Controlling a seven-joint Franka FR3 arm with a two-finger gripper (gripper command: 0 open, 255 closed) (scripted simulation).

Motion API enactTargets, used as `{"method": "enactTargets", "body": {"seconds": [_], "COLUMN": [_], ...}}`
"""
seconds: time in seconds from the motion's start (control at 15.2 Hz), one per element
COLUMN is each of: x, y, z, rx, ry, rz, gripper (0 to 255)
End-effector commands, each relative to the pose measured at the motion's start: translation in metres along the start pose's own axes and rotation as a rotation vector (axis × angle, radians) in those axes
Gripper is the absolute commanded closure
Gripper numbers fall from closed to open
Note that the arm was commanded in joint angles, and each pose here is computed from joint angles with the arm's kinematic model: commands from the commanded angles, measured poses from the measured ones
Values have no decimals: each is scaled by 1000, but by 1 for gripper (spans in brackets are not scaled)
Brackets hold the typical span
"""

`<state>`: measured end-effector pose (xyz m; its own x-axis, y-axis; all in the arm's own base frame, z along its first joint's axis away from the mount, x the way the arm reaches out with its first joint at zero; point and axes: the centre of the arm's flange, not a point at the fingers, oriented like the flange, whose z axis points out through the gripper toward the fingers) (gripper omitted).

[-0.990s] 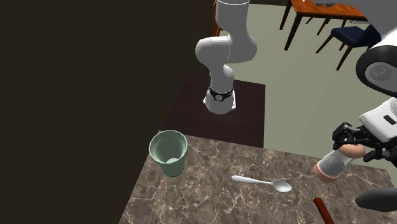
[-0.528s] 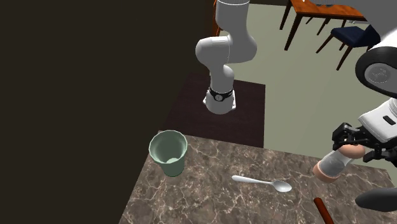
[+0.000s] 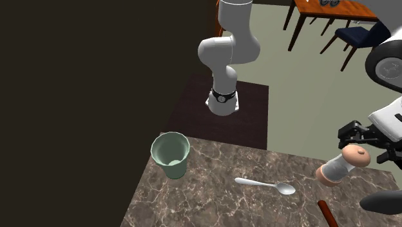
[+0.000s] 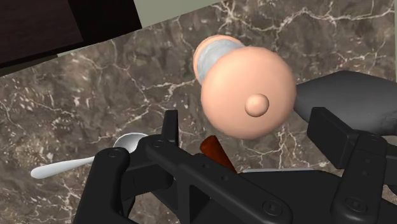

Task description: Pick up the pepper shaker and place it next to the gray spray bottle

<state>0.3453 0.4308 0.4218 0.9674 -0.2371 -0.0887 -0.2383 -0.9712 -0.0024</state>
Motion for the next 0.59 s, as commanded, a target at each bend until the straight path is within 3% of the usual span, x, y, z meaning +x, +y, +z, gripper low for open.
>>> {"method": "enactTargets", "body": {"seconds": [0.0,0.53], "x": [-2,-2], "y": [1,1], "z": [-24,-35], "rx": [-1,-1], "ry": [0,0], "rz": [0,0], "gripper": [0,0]}}
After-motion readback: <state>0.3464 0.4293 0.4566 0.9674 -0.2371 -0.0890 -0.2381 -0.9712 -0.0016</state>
